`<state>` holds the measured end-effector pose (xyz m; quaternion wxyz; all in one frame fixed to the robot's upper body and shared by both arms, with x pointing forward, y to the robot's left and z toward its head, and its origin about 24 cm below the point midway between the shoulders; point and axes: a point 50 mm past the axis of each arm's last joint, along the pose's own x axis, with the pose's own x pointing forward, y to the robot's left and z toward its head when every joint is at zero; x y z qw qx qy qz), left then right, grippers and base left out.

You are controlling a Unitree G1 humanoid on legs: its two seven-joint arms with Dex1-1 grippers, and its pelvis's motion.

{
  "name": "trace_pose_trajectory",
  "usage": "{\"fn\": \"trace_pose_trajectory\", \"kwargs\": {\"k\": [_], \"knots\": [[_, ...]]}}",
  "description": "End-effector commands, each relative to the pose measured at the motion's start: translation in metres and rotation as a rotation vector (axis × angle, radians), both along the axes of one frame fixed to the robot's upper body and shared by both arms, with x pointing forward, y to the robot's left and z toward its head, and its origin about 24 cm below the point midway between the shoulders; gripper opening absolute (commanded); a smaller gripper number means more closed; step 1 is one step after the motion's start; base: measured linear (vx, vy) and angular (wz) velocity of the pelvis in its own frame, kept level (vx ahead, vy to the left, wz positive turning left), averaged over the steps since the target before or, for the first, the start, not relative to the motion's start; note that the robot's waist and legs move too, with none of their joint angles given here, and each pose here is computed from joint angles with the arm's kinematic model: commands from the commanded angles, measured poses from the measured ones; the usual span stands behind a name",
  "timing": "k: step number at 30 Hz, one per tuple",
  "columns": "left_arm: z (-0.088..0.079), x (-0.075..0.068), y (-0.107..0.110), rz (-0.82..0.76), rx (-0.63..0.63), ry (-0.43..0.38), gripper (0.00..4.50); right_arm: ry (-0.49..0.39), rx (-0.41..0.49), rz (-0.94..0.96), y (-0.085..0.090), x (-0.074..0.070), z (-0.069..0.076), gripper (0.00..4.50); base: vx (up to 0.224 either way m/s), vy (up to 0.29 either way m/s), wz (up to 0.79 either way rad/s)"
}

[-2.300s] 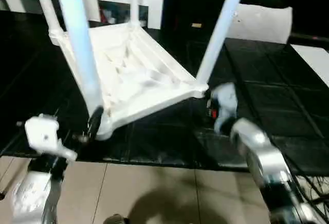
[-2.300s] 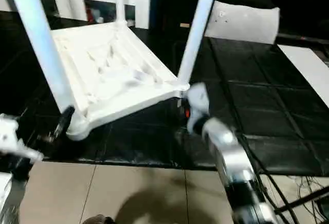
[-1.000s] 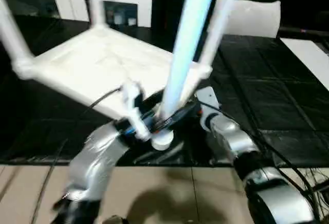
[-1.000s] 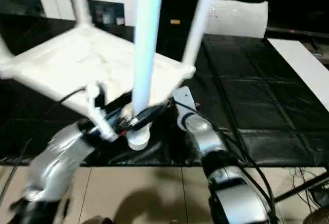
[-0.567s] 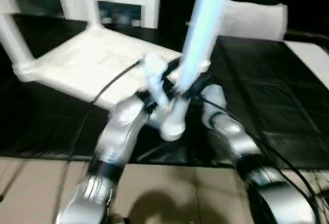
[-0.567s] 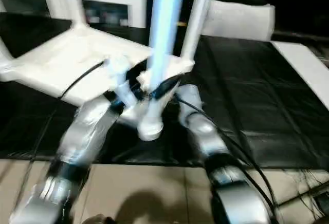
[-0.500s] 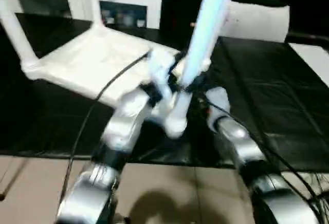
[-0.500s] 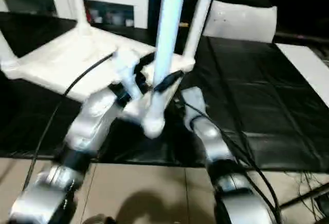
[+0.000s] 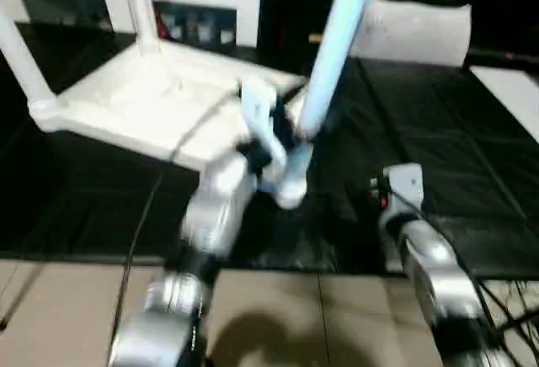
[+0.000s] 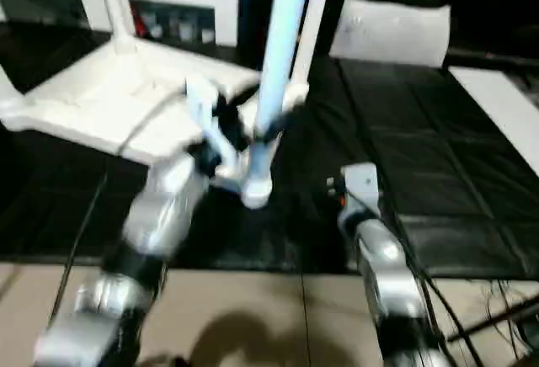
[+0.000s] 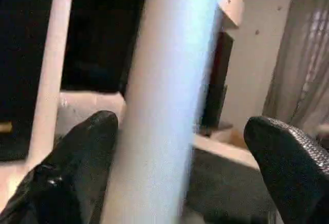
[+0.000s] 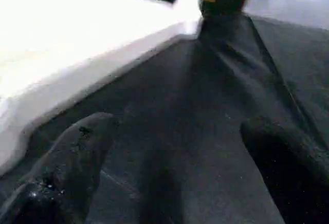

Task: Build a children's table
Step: Rotate table base

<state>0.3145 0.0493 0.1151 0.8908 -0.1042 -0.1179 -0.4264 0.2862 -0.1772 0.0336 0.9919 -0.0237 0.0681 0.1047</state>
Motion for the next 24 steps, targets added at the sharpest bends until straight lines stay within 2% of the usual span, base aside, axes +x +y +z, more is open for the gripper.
{"fn": "trace_pose_trajectory", "kwargs": {"k": [1,4,5,7,10,11,13,14,15,18,24], "knots": [[-0.009,-0.015,0.006,-0.009,0.03,0.037,4.42,-0.025,0.03,0.01,-0.002,-0.009,0.013,4.5,0.0,0.0,0.0],[-0.016,-0.03,0.021,0.003,0.051,0.056,4.42,-0.034,0.037,0.03,0.001,-0.019,0.019,4.5,0.0,0.0,0.0],[-0.023,-0.045,0.038,0.028,0.09,0.077,4.42,-0.034,0.04,0.038,0.003,-0.028,0.023,4.5,0.0,0.0,0.0],[-0.03,-0.055,0.057,0.099,0.121,0.101,4.42,-0.027,0.051,0.053,0.006,-0.036,0.025,4.5,0.0,0.0,0.0],[-0.036,-0.067,0.089,0.285,0.119,0.138,4.42,-0.014,0.058,0.084,0.011,-0.047,0.027,4.5,0.0,0.0,0.0],[-0.036,-0.067,0.089,0.285,0.119,0.138,4.42,-0.014,0.058,0.084,0.011,-0.047,0.027,4.5,0.0,0.0,0.0],[-0.045,-0.071,0.107,0.419,0.174,0.191,4.42,0.013,0.082,0.085,0.014,-0.053,0.026,4.5,0.0,0.0,0.0],[-0.052,-0.073,0.125,0.565,0.216,0.246,4.42,0.046,0.135,0.061,0.017,-0.058,0.022,4.5,0.0,0.0,0.0],[-0.054,-0.073,0.131,0.614,0.218,0.263,4.42,0.061,0.161,0.046,0.019,-0.059,0.02,4.5,0.0,0.0,0.0],[-0.048,-0.072,0.133,0.634,0.237,0.26,4.42,0.079,0.171,0.04,0.022,-0.061,0.018,4.5,0.001,0.081,-0.55],[-0.041,-0.069,0.126,0.642,0.294,0.245,4.42,0.094,0.193,0.021,0.024,-0.058,0.018,4.5,-0.016,0.24,-0.48]]}}
